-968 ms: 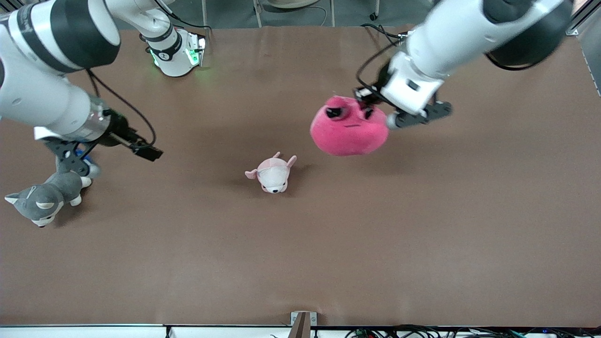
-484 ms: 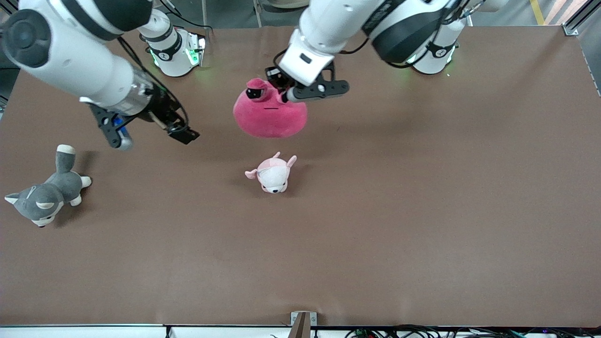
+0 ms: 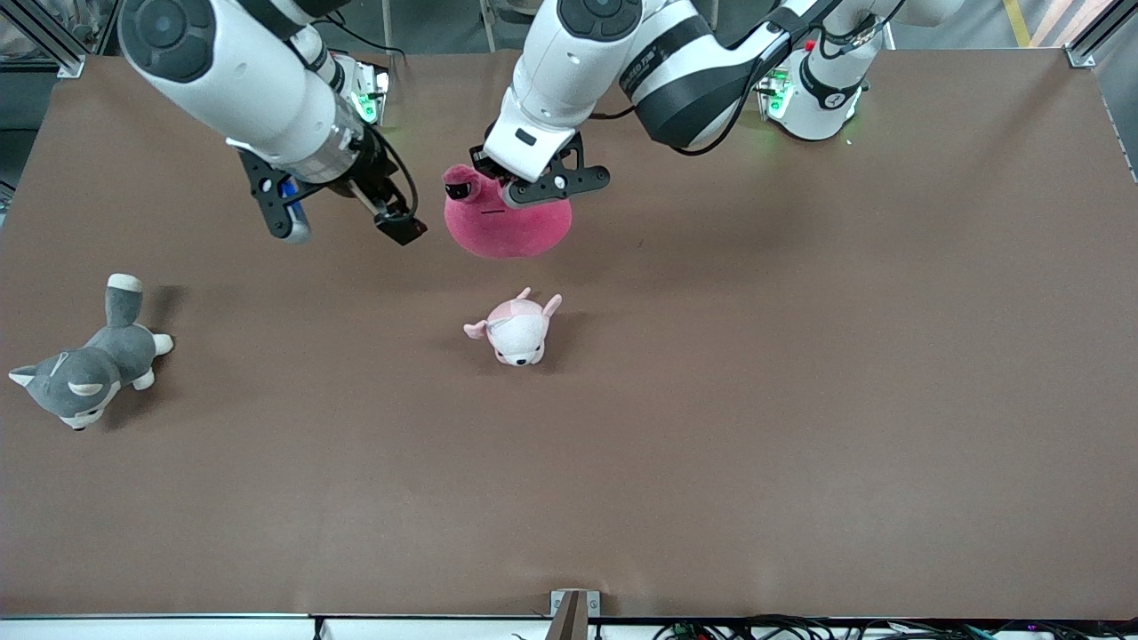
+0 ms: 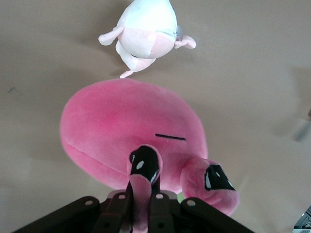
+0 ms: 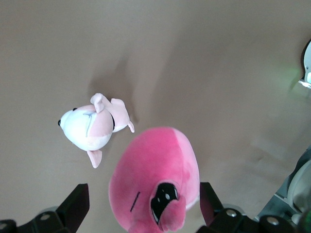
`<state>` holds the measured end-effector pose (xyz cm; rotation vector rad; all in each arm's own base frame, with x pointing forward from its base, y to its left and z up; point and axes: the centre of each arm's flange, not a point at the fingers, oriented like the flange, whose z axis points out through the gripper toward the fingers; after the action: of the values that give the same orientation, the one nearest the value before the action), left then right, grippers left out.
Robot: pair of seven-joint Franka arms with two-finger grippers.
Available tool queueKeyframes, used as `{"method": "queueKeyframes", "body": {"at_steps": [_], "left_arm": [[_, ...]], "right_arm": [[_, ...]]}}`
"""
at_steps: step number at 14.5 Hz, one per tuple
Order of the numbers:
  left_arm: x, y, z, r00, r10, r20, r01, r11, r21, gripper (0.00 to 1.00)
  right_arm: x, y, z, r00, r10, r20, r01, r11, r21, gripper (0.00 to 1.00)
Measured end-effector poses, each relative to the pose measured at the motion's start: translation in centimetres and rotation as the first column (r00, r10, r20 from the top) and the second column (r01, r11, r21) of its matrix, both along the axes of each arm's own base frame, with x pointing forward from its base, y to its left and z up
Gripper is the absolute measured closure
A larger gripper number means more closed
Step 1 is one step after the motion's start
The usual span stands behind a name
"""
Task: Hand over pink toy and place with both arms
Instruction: 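Grasp the pink plush with the right gripper beside the left gripper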
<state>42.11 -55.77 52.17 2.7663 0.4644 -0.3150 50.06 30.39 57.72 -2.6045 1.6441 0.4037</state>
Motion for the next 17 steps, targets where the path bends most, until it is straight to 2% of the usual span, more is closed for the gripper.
{"method": "queueKeyframes", "body": {"at_steps": [8, 11, 12, 14, 17], "left_arm": [[0.1, 0.0, 0.3, 1.0, 0.003, 0.003, -0.003, 1.0, -0.005, 0.89], [0.2, 0.0, 0.3, 1.0, 0.004, 0.004, -0.004, 1.0, -0.005, 0.89], [0.2, 0.0, 0.3, 1.0, 0.004, 0.004, -0.004, 1.0, -0.005, 0.89], [0.2, 0.1, 0.4, 1.0, 0.005, 0.004, -0.005, 1.0, -0.006, 0.89], [0.3, 0.1, 0.3, 1.0, 0.006, 0.004, -0.006, 1.0, -0.005, 0.89]], "right_arm": [[-4.1, 4.4, -4.5, 1.0, -0.021, 0.015, 0.022, 1.0, -0.001, 0.0], [-4.8, 5.0, -5.5, 1.0, -0.013, 0.006, 0.013, 1.0, -0.009, 0.02], [-4.8, 4.9, -5.6, 1.0, -0.014, 0.004, 0.014, 1.0, -0.011, 0.08], [-4.8, 4.9, -5.7, 1.0, -0.015, 0.003, 0.015, 1.0, -0.011, 0.33], [-4.8, 4.8, -5.5, 1.0, -0.016, 0.005, 0.016, 1.0, -0.01, 0.64]]}}
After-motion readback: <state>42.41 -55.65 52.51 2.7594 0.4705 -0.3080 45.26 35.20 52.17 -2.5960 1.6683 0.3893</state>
